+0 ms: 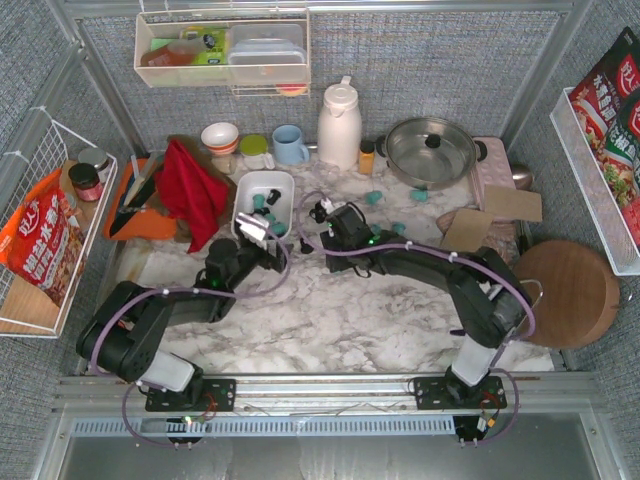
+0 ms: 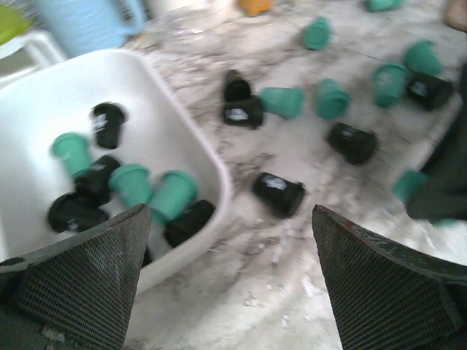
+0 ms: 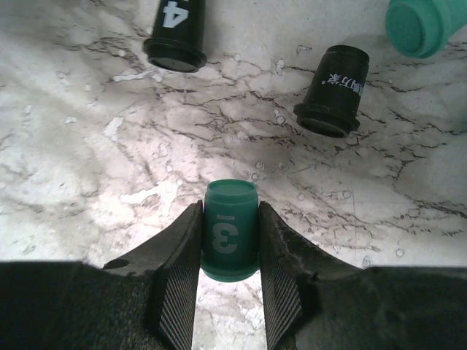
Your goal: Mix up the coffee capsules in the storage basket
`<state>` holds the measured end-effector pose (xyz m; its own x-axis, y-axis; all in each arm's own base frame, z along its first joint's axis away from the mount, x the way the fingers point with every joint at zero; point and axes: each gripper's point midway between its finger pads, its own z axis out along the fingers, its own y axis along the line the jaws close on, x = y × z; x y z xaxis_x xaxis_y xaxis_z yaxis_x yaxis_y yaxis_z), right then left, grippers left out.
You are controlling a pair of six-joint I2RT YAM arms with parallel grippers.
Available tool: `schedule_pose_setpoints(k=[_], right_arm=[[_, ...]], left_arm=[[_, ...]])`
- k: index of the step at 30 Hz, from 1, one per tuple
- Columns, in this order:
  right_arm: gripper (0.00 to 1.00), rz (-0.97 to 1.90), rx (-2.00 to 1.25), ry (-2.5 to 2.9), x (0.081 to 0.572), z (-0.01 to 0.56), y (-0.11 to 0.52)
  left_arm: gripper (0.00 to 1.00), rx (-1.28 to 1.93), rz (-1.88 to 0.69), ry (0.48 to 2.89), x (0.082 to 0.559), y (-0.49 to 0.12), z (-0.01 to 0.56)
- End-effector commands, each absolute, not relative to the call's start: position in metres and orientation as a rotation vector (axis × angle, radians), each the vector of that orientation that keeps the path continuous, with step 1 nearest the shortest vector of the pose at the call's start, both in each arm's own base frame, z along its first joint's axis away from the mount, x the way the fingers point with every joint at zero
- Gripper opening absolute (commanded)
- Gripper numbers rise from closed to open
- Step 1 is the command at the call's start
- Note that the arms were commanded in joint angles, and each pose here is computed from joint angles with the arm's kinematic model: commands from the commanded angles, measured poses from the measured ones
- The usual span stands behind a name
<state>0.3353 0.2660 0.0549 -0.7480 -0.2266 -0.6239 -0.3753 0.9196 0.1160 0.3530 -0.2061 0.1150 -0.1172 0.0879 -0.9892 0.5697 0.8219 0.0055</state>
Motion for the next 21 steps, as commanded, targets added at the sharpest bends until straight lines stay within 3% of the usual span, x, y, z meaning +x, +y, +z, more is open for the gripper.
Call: schedule_pose_setpoints(k=[1, 6, 13, 21], right_arm=[[0.3, 0.476, -0.413, 2.282, 0.338, 0.093, 0.284], [0.3, 0.669, -0.396, 2.108, 0.326, 0.134, 0.295], [0.3, 0.838, -0.409, 1.971, 0.311, 0.168, 0.306], [0.31, 0.903, -0.422, 1.922, 0.3, 0.178, 0.308]], left_arm=[[0.99, 0.783, -0.542, 1.385, 0.32, -0.246, 0.141], [0.99, 0.966, -0.604, 1.202, 0.284, -0.276, 0.143], [0.99, 0.961, -0.645, 1.035, 0.268, -0.292, 0.162], [0.99, 0.985, -0.647, 0.997, 0.263, -0.309, 0.165]])
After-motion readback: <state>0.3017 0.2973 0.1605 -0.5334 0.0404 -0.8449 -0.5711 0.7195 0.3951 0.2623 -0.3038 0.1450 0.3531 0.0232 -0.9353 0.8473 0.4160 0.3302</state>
